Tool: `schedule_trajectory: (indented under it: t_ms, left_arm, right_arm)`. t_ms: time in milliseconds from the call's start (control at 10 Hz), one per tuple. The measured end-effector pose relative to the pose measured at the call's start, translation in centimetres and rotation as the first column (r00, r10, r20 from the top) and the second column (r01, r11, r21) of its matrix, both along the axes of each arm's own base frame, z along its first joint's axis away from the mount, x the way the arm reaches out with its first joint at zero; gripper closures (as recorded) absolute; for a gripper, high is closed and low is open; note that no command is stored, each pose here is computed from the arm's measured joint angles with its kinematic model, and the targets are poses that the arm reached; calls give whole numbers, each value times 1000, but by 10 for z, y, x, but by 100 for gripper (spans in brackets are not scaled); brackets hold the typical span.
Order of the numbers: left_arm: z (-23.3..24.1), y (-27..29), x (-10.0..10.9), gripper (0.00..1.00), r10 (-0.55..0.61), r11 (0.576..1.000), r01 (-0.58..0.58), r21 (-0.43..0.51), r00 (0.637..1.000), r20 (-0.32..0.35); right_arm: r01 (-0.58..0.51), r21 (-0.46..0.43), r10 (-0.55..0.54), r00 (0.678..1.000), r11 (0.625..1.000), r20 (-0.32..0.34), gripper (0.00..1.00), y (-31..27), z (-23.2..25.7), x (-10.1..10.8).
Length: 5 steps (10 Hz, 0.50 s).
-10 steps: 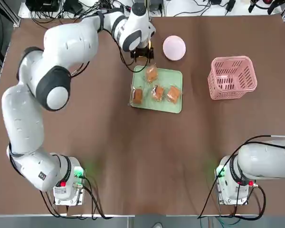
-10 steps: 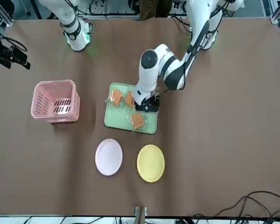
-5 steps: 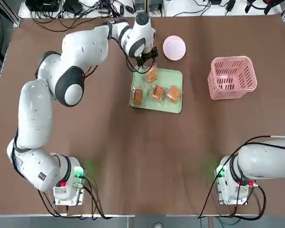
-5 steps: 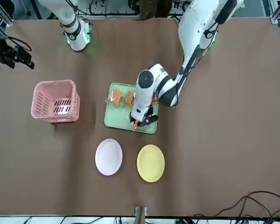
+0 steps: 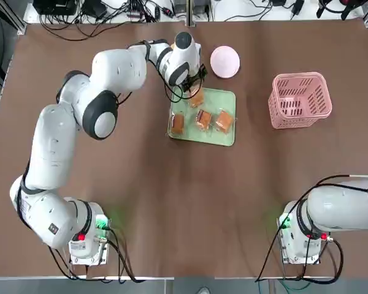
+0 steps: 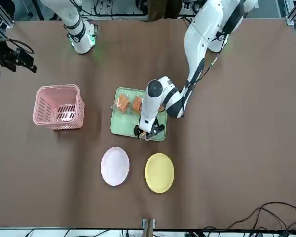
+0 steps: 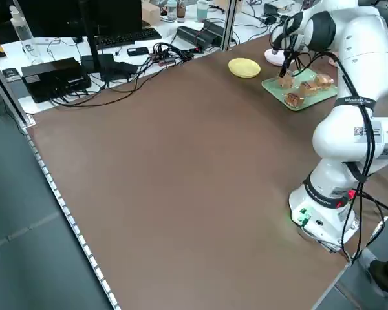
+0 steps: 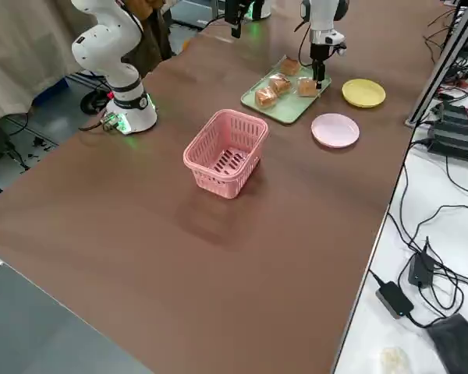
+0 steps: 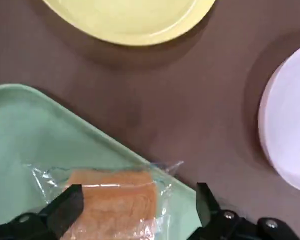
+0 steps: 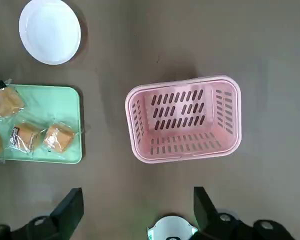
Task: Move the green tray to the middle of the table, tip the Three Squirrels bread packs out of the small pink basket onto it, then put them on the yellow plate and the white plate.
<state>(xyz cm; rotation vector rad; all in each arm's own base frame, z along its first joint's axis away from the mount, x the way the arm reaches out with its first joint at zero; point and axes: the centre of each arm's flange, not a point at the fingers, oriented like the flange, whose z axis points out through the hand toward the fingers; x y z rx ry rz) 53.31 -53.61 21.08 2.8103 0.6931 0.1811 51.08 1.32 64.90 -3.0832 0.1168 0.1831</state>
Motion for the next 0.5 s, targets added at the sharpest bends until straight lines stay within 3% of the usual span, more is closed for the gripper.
schedule_trajectory:
  t_ms: [500]
  left_arm:
    - [-16,-4,-8,0,-11,1000,11,17,1000,-15]
  right_arm:
    - [3,1,-3,999,1000,43,3,0,3,6]
